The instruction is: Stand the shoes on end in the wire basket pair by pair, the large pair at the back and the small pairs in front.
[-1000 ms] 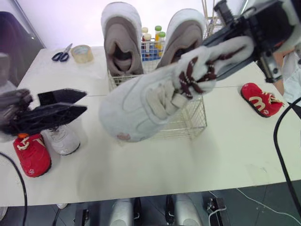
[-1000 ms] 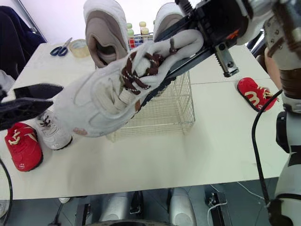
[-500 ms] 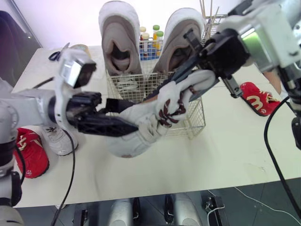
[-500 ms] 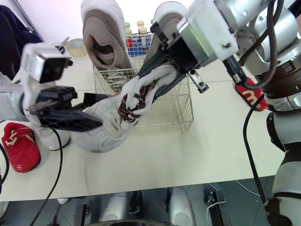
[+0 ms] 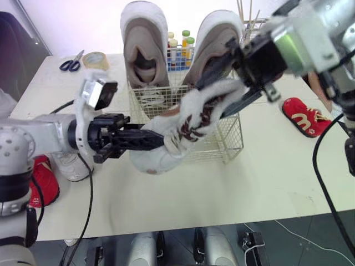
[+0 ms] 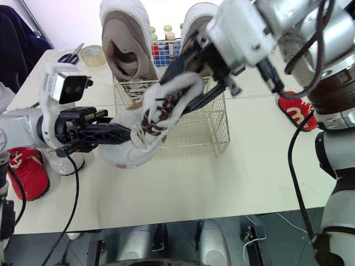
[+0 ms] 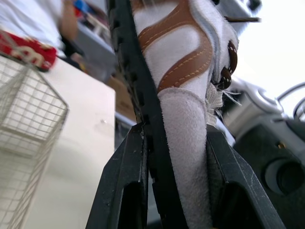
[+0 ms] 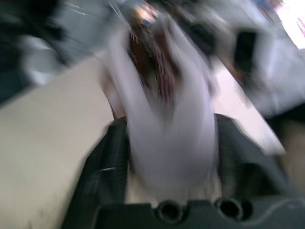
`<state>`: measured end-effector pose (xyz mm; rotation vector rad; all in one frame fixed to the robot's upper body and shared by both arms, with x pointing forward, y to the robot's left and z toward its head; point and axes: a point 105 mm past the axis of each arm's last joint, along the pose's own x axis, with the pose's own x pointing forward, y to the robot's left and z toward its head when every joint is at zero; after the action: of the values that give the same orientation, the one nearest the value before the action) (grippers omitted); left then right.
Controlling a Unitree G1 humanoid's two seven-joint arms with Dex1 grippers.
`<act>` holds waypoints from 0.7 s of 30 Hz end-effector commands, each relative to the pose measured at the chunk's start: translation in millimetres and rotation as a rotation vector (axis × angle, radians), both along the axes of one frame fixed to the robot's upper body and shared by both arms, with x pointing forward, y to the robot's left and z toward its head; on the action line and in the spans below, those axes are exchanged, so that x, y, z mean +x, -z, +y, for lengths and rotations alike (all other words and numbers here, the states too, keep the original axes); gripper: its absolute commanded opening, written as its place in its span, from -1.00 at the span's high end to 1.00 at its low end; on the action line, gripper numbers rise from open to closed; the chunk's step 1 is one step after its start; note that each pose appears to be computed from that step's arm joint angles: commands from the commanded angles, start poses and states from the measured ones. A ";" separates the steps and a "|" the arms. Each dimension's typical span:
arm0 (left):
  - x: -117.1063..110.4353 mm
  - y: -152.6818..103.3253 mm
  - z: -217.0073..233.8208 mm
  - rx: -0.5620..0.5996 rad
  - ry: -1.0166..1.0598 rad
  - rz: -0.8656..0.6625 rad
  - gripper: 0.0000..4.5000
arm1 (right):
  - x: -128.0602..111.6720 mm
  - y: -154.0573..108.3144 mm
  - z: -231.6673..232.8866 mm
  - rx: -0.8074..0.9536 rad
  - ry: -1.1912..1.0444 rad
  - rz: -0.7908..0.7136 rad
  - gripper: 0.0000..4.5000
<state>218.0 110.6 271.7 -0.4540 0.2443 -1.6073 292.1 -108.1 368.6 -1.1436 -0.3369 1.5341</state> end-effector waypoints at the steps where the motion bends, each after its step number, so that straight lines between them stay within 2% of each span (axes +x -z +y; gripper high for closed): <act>1: -12.1 -23.0 -0.2 -0.115 -0.022 -0.088 0.46 | 12.9 -14.0 -53.3 0.188 0.301 0.101 -0.82; 3: -9.2 -28.1 1.5 -0.177 -0.074 -0.090 0.46 | 6.7 -7.7 -79.2 0.367 0.413 0.303 -0.82; 6: -5.5 -33.8 2.9 -0.244 -0.122 -0.091 0.46 | -17.0 2.7 -84.0 0.571 0.405 0.630 -0.82; 8: -1.3 -37.2 2.4 -0.288 -0.142 -0.090 0.46 | -27.0 6.2 -72.5 0.771 0.300 0.817 -0.82; 11: 6.0 -41.7 -2.6 -0.366 -0.147 -0.092 0.46 | -40.9 28.2 -43.0 1.011 0.142 1.134 -0.82; 15: 10.5 -39.4 -9.1 -0.393 -0.120 -0.085 0.46 | -48.7 27.7 -15.8 1.112 0.066 1.265 -0.82; 21: 18.2 -33.7 -16.7 -0.397 -0.091 -0.092 0.46 | -54.6 28.9 12.5 1.053 0.041 1.315 -0.82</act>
<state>240.3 95.7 297.0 -0.7132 -0.1214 -1.5475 245.5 -98.0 332.1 0.7243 -0.1189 1.3993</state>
